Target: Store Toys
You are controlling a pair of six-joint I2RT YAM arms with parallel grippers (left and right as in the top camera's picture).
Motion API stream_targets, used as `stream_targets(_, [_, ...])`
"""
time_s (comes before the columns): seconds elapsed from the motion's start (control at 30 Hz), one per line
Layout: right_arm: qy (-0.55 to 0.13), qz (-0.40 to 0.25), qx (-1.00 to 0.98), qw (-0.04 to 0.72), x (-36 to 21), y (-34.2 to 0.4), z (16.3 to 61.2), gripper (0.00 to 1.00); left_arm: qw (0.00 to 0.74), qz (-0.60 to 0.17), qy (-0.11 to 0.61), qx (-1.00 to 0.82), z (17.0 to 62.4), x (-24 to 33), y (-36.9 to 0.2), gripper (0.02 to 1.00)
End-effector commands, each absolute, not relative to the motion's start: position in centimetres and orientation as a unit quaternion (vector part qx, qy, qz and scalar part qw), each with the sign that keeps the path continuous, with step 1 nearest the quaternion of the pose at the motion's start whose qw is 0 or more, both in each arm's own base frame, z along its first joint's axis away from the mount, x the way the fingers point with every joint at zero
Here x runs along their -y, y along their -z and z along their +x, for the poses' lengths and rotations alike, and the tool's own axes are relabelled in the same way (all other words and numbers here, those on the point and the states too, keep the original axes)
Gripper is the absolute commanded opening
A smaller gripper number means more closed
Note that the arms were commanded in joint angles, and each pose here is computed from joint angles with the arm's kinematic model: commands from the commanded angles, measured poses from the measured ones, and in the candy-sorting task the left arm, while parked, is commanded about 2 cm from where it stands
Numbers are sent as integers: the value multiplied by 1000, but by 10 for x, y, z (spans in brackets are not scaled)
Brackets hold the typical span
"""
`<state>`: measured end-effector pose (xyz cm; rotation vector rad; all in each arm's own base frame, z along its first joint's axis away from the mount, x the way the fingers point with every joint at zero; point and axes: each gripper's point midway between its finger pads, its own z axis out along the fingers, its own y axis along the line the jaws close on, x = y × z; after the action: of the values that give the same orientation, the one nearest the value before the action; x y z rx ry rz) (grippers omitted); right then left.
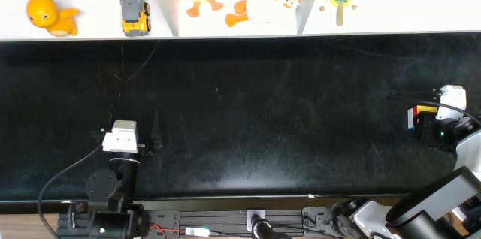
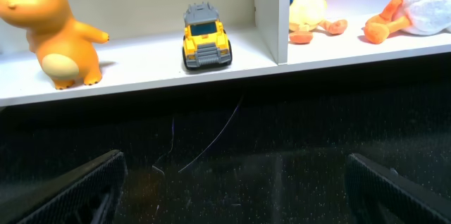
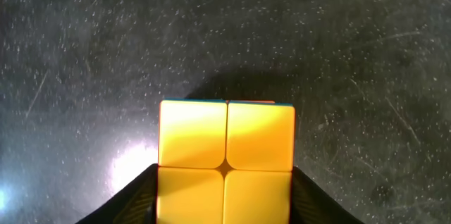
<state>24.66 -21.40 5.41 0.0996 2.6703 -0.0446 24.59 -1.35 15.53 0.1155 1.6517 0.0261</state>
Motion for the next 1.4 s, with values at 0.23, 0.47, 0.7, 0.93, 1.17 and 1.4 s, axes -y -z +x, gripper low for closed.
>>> stream_targets(0.23, [28, 56, -961, 268, 206, -86, 267, 487, 679, 62, -10, -731, 245, 17, -156, 996])
stream_targets(0.47, [37, 42, -947, 317, 192, -139, 305, 507, 679, 62, -10, -731, 245, 17, -156, 998])
stream_targets(0.7, [48, 22, -935, 350, 185, -178, 350, 498, 679, 63, -11, -731, 245, 17, -156, 998])
stream_targets(0.93, [18, 16, -937, 349, 171, -182, 390, 483, 679, 62, -10, -731, 245, 17, -156, 998])
stream_targets(1.17, [16, -7, -926, 377, 159, -208, 428, 507, 679, 63, -11, -731, 245, 17, -156, 998])
stream_targets(1.4, [14, -10, -927, 374, 163, -208, 453, 516, 679, 63, -11, -731, 245, 17, -156, 996])
